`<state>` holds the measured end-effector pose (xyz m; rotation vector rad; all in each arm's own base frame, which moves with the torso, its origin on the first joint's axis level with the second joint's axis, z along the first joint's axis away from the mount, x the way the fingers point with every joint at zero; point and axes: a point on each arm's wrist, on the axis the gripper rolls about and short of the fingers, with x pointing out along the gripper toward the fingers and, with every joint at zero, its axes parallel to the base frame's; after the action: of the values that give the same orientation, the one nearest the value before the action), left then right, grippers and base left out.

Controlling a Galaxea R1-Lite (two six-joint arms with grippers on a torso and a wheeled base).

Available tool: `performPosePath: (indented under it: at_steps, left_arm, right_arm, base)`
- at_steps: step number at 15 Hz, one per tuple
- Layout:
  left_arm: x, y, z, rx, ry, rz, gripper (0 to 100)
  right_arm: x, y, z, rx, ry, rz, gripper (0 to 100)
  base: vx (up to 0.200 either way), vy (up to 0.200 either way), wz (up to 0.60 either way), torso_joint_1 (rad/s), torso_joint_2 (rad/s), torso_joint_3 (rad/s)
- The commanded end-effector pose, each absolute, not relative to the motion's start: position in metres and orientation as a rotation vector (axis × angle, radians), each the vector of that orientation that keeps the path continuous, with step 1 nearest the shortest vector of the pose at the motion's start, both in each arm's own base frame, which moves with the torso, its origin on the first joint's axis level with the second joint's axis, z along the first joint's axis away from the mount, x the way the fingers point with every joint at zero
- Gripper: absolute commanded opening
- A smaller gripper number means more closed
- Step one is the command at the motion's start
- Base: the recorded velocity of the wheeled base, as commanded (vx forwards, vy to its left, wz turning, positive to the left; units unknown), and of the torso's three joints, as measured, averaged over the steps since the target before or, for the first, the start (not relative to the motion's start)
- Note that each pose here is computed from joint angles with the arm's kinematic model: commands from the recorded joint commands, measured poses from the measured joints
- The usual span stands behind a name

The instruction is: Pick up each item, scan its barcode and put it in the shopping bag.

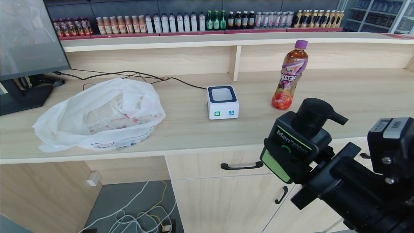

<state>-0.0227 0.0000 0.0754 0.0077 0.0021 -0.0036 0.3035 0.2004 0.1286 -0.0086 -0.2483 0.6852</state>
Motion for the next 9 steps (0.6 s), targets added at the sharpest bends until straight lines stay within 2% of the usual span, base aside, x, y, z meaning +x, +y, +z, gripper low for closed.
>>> performPosePath:
  at_steps: [1,9]
  left_arm:
    - [-0.0227,0.0,0.0755,0.008,0.002,-0.005,100]
    - [-0.0227,0.0,0.0755,0.008,0.002,-0.005,100]
  right_arm:
    - [0.3032,0.2011,0.1258,-0.011,-0.237,0.688,0]
    - [0.3038,0.2022,0.1224,-0.007,-0.226,0.691,0]
  base:
    - [0.0,0.0,0.0,0.0,0.0,0.0]
    - [0.0,0.0,0.0,0.0,0.0,0.0]
